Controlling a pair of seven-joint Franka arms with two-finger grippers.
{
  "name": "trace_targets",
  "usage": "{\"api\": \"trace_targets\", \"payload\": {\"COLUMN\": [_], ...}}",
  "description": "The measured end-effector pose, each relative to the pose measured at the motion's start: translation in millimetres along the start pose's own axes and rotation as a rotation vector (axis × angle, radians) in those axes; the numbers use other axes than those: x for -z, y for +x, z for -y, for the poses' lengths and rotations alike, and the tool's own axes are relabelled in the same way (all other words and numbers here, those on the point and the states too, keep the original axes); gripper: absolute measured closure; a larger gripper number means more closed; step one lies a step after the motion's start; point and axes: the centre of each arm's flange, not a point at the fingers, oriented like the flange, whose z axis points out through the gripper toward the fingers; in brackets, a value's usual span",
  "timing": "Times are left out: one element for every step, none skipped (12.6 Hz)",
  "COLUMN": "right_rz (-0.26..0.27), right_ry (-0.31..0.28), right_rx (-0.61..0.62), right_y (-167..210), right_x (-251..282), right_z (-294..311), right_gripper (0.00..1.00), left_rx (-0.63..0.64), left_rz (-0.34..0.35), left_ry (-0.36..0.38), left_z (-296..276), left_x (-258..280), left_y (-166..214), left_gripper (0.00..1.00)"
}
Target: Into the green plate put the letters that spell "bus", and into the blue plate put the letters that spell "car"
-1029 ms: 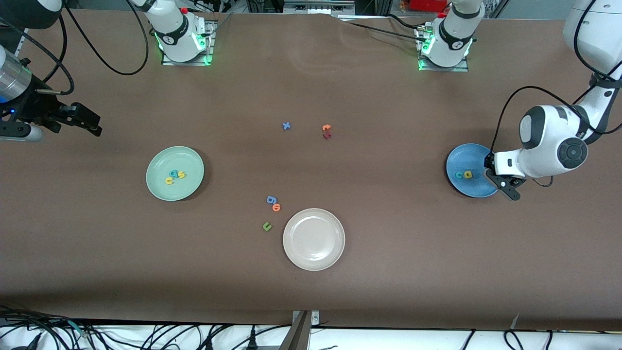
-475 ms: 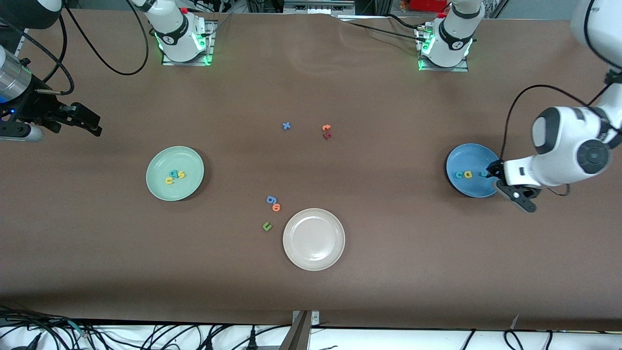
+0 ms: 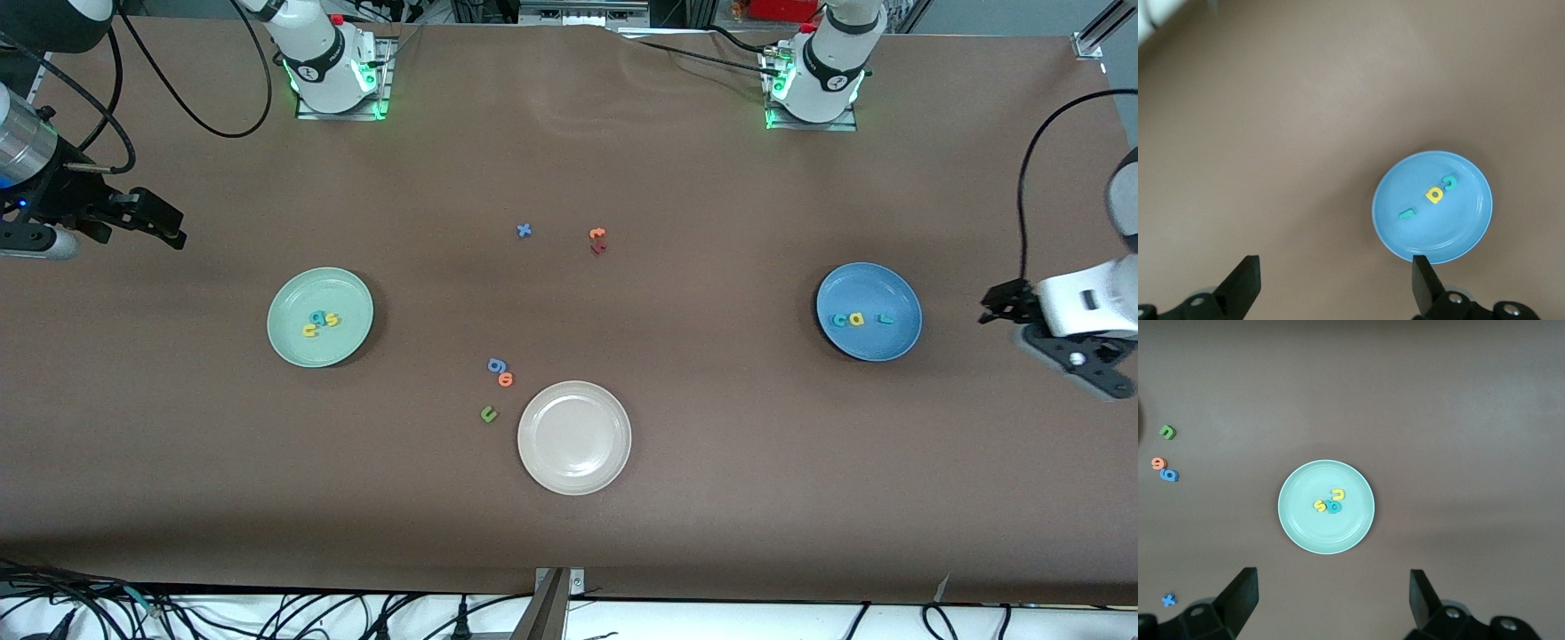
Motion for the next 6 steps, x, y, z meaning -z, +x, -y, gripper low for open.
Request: {"api": "trace_targets", "payload": {"right_rz": [0.000,0.000,0.001,0.003,0.004,0.004], "right_ry": [0.000,0.000,0.000,0.000,0.000,0.000], "right_rx": [0.000,0.000,0.000,0.000,0.000,0.000], "right_y": [0.0,0.0,-0.1,-0.3,-0.4,-0.4], "right_x": [0.0,0.0,-0.1,-0.3,-0.4,-0.4], "right_z": [0.0,0.0,-0.1,-0.1,0.0,-0.1], "right_gripper": [0.00,0.00,0.00,0.00,0.00,0.00], "left_rx": [0.002,0.008,0.018,0.039,0.075,0.114], "left_rz": [-0.024,-0.044,-0.066,-0.093,-0.108,-0.115], "left_ry": [0.022,0.038,0.045,0.038,0.037,0.035], "left_z": [0.3,-1.3,-3.9,-9.7,-16.5,-23.7], "left_x": [27.3,47.3,61.1,70.6,77.4,82.7], "left_y": [1.4,2.4,4.3,9.1,14.3,18.4], "left_gripper": [0.00,0.00,0.00,0.00,0.00,0.00]}}
